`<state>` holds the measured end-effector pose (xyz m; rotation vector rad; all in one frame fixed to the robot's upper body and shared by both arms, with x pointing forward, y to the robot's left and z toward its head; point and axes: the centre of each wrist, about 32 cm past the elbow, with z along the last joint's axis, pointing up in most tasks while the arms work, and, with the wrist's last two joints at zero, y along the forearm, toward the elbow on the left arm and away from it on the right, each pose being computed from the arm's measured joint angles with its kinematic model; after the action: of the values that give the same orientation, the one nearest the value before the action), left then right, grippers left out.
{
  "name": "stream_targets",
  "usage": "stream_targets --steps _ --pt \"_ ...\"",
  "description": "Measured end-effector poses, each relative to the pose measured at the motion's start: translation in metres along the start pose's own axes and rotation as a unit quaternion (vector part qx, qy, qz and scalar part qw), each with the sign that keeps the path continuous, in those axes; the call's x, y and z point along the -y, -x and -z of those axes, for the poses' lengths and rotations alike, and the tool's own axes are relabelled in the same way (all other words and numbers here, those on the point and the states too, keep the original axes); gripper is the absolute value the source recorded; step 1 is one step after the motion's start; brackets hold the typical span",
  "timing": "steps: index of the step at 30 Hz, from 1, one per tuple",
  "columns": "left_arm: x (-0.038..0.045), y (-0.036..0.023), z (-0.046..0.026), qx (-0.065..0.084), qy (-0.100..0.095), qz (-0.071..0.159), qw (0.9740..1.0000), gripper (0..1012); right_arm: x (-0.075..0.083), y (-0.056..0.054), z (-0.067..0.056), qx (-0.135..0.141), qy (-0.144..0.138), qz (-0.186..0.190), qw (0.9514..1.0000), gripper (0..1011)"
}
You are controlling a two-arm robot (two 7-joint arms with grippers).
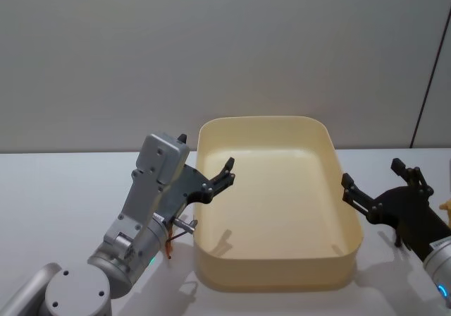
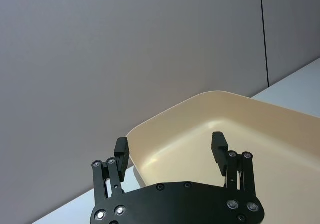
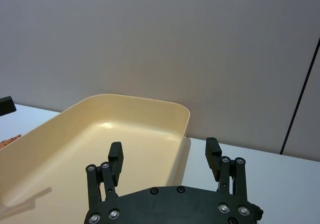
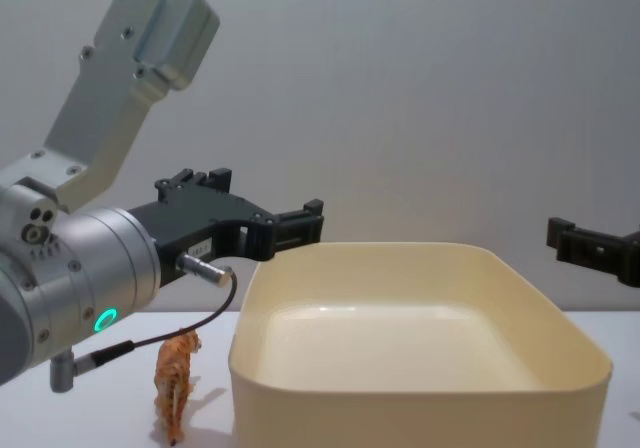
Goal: Pick up the toy alternately with two hands and place it into the central storage box.
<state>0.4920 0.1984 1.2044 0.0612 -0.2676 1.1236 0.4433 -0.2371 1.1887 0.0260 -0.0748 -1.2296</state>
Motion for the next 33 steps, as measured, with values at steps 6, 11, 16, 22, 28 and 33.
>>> stream_targets --steps 6,11,16,22,28,33 --pt "0.0 0.0 0.0 0.0 0.0 0.0 1.0 1001 0.0 0.0 0.0 0.0 0.0 0.0 1.0 1001" --pt "0.0 0.0 0.0 0.0 0.0 0.0 1.0 1001 0.0 0.0 0.0 0.0 0.0 0.0 1.0 1001" --pt "0.0 0.0 0.0 0.0 0.0 0.0 1.0 1001 0.0 0.0 0.0 0.0 0.0 0.0 1.0 1001" --pt "0.0 0.0 0.0 0.0 0.0 0.0 1.0 1001 0.0 0.0 0.0 0.0 0.0 0.0 1.0 1001" --pt "0.0 0.0 0.0 0.0 0.0 0.0 1.0 1002 0.0 0.0 0.0 0.0 0.0 0.0 1.0 1001" --pt "0.0 0.0 0.0 0.0 0.0 0.0 1.0 1002 0.0 0.0 0.0 0.0 0.0 0.0 1.0 1001"
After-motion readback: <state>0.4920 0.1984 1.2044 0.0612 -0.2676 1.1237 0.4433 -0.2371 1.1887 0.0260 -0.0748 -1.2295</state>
